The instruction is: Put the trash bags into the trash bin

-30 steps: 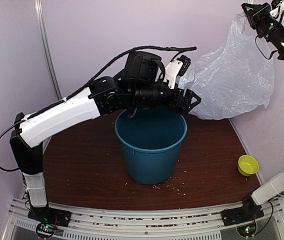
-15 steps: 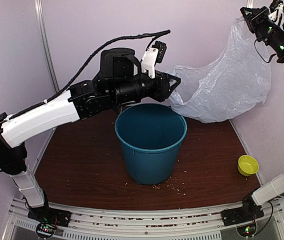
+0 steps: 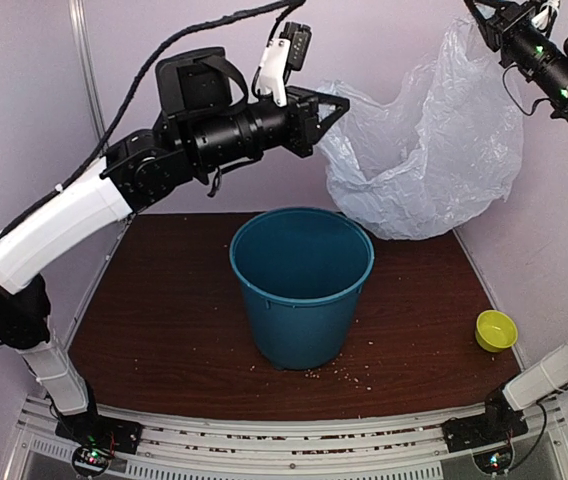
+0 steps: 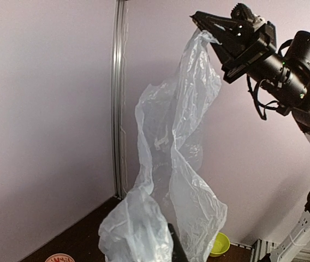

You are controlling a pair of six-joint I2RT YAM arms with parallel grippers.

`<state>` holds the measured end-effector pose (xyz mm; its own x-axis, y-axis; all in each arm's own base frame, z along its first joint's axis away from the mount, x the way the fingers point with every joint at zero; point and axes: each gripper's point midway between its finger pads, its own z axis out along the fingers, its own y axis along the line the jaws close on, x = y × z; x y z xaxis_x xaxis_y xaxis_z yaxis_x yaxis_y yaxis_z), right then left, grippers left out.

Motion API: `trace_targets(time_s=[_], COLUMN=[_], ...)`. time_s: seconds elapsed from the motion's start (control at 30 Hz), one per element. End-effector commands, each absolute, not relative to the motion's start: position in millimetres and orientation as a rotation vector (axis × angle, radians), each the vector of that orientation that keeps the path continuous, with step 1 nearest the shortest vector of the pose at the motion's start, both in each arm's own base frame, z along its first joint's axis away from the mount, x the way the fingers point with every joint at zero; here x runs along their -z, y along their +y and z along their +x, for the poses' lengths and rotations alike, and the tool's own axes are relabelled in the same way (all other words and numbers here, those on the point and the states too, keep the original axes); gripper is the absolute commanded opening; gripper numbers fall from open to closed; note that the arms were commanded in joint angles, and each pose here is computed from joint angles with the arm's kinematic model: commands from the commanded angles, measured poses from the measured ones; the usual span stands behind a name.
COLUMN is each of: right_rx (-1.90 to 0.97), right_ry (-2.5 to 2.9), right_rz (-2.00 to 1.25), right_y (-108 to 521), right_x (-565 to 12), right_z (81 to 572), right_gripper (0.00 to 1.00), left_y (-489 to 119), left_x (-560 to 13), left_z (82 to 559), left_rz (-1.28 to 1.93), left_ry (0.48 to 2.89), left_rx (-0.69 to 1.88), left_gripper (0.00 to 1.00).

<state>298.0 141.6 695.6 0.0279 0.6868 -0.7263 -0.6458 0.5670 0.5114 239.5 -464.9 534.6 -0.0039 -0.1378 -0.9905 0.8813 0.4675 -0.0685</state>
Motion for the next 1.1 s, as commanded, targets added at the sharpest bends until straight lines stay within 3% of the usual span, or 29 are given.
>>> trace_targets(time_s=[0.0,0.43,1.07], right_rx=[-1.11,-1.263,-1.42], right_ry=[1.023,0.966,1.021], right_rz=[-0.019,-0.083,-0.222], right_y=[140,156,244], right_x=[-728,-741,-719], right_z=[266,258,267], right_gripper=[0.0,0.0,0.0], left_y=[-440,-402,-347], left_x=[-584,-621,-599], left_z=[205,165,159], left_rz=[0.801,0.825,0.767], left_ry=[1.181,1.094,1.183], left_rx=[0.995,1.09,0.993], left_gripper=[0.0,0.0,0.0])
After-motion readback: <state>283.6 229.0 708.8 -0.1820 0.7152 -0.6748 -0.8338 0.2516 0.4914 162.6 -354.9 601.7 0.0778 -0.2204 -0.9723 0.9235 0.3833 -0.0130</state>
